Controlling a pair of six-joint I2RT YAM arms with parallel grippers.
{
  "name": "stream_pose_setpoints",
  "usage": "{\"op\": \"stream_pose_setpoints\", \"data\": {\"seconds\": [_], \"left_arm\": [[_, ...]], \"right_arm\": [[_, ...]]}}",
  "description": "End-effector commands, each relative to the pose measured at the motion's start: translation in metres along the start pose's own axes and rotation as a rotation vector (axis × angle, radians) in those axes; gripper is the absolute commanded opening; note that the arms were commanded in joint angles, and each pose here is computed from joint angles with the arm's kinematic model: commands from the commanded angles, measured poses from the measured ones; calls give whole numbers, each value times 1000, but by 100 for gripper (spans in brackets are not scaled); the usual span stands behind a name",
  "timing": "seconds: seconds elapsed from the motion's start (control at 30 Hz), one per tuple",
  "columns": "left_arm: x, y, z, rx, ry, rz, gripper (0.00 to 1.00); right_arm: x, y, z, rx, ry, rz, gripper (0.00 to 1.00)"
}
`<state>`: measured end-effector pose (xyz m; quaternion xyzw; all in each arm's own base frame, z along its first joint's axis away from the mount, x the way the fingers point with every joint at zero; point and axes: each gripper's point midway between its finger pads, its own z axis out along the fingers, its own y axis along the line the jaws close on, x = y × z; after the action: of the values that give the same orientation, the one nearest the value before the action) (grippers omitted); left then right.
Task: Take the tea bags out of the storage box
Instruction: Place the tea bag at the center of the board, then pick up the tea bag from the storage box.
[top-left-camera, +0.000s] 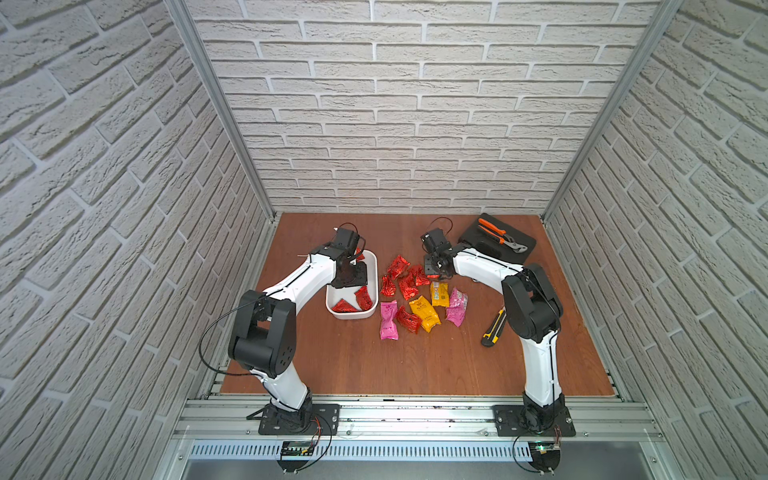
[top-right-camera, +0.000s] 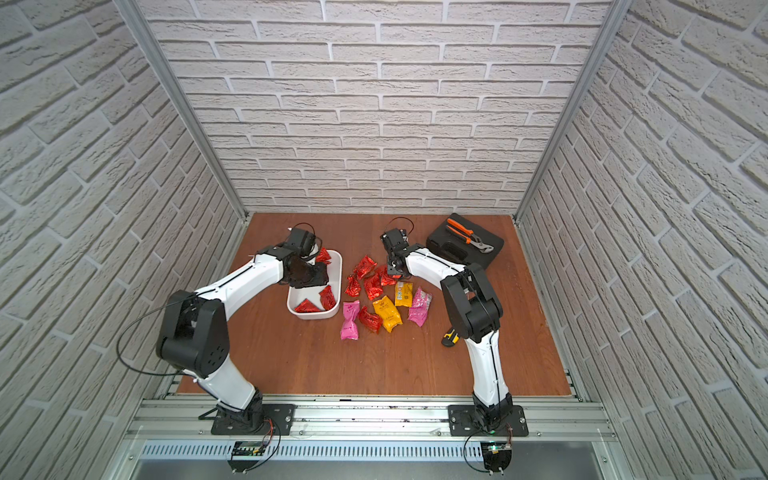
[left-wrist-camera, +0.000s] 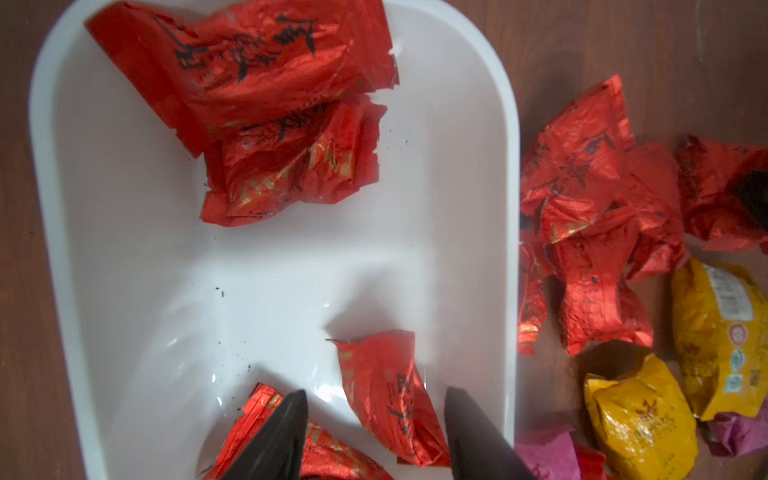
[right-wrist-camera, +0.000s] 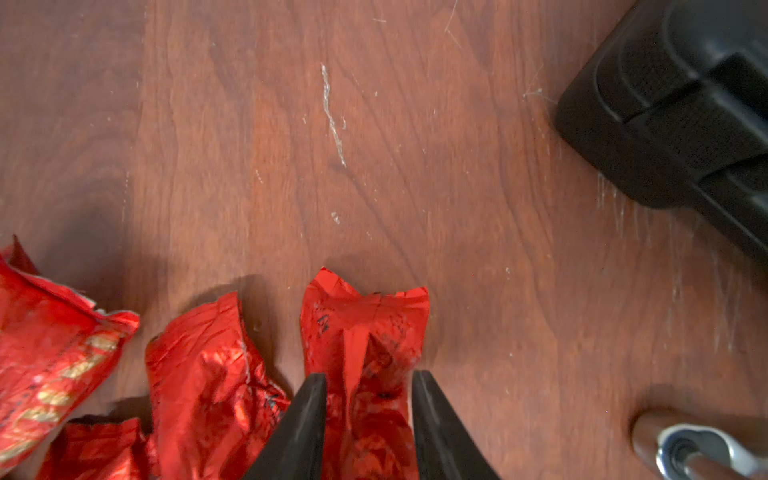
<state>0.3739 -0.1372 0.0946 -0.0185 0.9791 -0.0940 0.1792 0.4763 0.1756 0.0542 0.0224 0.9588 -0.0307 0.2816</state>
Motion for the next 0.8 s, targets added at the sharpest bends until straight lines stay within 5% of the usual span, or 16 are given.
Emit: {"op": "stream_pose_setpoints", "data": {"seconds": [0.0, 0.4, 0.77], "left_arm": [[4, -1, 5, -6, 34, -46, 59], [32, -23, 31, 124, 105, -153, 61], [43, 7, 50, -35, 115, -232, 21]], "right_arm": [[-31, 1, -45, -75, -120, -1, 52], [-9, -16, -100, -151, -148, 22, 57], [9, -28, -123, -160, -122, -14, 53]]}}
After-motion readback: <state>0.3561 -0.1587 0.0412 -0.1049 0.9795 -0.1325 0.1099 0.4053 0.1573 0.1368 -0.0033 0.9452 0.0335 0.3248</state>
